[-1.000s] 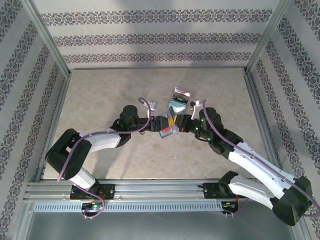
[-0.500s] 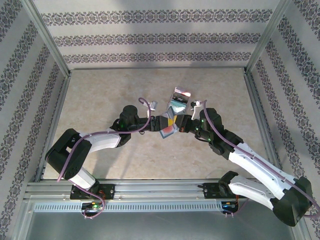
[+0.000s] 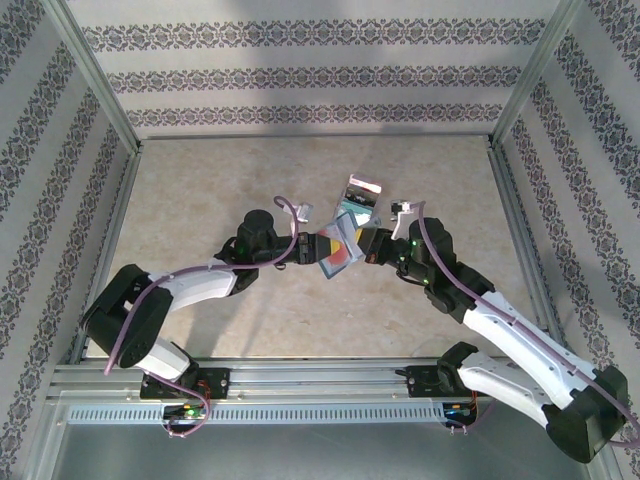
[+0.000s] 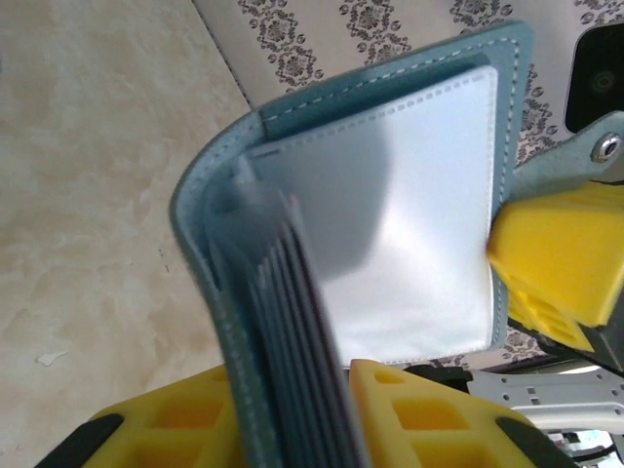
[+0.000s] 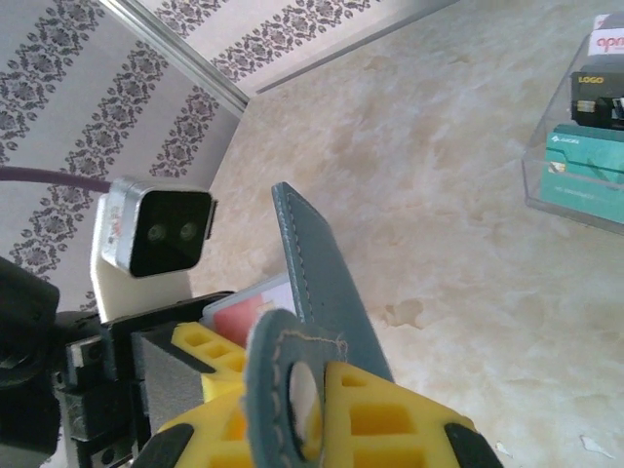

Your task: Take the credit cards out of the card holder

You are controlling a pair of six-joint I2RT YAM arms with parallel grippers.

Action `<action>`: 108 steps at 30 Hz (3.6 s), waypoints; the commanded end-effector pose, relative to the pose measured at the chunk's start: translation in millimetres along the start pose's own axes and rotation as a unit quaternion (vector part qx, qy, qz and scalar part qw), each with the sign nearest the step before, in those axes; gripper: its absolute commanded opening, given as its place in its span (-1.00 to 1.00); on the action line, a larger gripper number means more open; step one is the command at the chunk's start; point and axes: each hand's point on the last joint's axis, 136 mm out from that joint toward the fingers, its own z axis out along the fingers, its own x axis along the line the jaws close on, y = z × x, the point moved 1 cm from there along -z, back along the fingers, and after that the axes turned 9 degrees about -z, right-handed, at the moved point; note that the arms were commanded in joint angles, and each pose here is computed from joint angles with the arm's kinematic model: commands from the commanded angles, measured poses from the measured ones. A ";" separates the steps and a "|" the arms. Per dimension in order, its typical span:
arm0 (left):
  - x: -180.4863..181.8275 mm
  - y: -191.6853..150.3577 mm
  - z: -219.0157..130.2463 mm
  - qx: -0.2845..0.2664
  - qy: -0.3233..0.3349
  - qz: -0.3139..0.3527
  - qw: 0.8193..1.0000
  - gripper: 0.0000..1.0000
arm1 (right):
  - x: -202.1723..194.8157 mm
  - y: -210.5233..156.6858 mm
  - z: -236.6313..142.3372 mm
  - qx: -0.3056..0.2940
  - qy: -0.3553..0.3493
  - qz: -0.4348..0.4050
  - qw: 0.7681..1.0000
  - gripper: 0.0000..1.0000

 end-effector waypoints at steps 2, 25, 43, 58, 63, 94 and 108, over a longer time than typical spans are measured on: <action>-8.7 -5.4 -6.8 0.020 0.022 0.041 0.999 -0.50 | -19.0 -3.7 -6.7 0.000 -0.047 -0.001 0.999 -0.62; 55.1 -42.5 -12.7 0.124 0.171 -0.015 0.977 -0.56 | -72.1 -4.8 -59.4 0.007 -0.235 -0.038 0.971 0.17; 106.7 -54.7 17.1 0.180 0.194 -0.058 0.963 -0.48 | -62.1 -46.2 3.0 0.097 -0.142 0.003 0.985 0.05; 140.6 -57.0 8.2 0.186 0.252 -0.033 0.949 -0.27 | -76.8 -101.4 63.8 0.198 -0.120 0.045 0.972 -0.31; 143.2 -53.4 -2.3 0.181 0.286 -0.012 0.941 0.11 | -79.4 -113.5 73.2 0.217 -0.122 0.048 0.967 -0.34; 139.4 -84.9 -18.0 0.136 0.351 -0.006 0.926 -0.14 | -76.5 -157.9 77.5 0.254 -0.064 0.124 0.957 -0.55; 153.6 -91.8 -19.0 0.143 0.366 -0.010 0.919 -0.36 | -79.6 -164.1 95.3 0.260 -0.038 0.148 0.953 -0.59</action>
